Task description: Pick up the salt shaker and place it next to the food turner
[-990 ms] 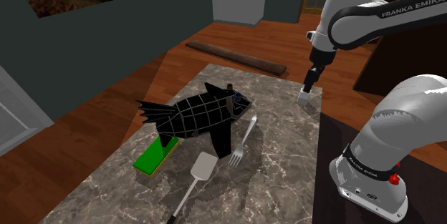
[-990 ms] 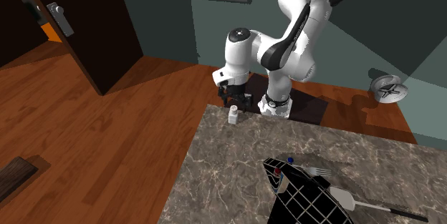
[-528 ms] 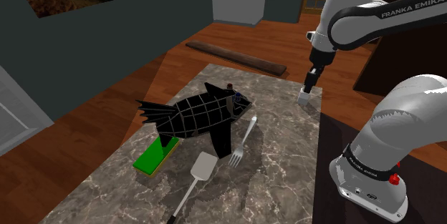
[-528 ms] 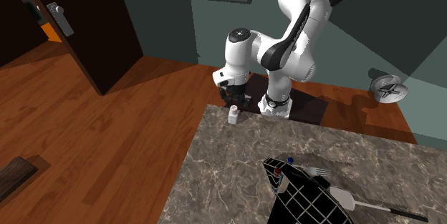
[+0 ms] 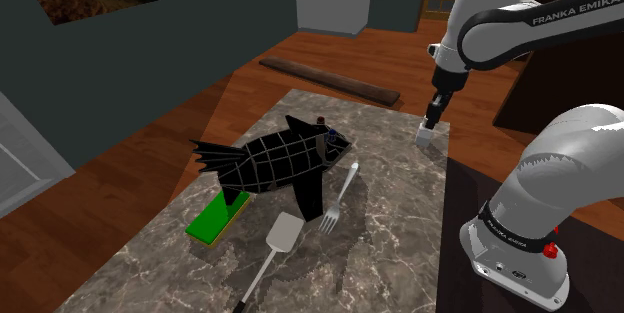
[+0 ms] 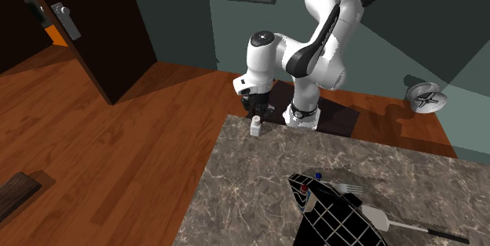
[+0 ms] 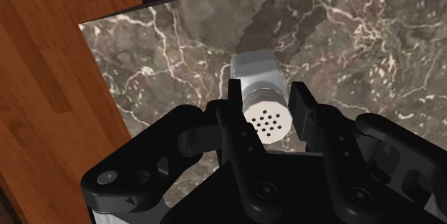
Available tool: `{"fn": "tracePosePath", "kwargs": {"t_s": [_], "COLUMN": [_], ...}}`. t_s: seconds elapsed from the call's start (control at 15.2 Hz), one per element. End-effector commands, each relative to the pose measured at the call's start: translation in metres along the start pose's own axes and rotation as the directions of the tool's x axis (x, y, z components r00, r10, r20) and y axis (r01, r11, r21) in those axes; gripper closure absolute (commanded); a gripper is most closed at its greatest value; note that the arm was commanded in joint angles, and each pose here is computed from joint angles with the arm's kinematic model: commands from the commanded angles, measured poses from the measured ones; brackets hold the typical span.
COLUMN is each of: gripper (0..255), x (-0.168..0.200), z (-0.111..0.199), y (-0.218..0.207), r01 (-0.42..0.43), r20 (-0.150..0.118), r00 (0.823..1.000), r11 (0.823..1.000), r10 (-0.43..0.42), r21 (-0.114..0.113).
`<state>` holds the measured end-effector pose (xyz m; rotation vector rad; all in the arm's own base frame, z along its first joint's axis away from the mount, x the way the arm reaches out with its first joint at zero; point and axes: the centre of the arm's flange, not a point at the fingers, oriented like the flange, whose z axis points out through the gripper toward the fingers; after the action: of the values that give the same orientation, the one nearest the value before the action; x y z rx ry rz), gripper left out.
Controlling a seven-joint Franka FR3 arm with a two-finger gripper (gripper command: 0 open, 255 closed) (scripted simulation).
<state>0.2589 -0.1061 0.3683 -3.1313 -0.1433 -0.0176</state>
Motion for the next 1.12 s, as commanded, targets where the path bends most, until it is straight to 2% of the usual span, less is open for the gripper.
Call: {"fn": "tracePosePath", "kwargs": {"t_s": [0.0,1.06], "gripper": [255,255], "x": [0.0,0.001], "z": [0.0,-0.084], "y": [0.0,-0.001], "r01": [0.0,0.0], "r20": [0.0,0.0], "r00": [1.0,1.0], "r11": [1.0,1.0], "r10": [0.0,0.0], "r21": [0.0,0.0]}}
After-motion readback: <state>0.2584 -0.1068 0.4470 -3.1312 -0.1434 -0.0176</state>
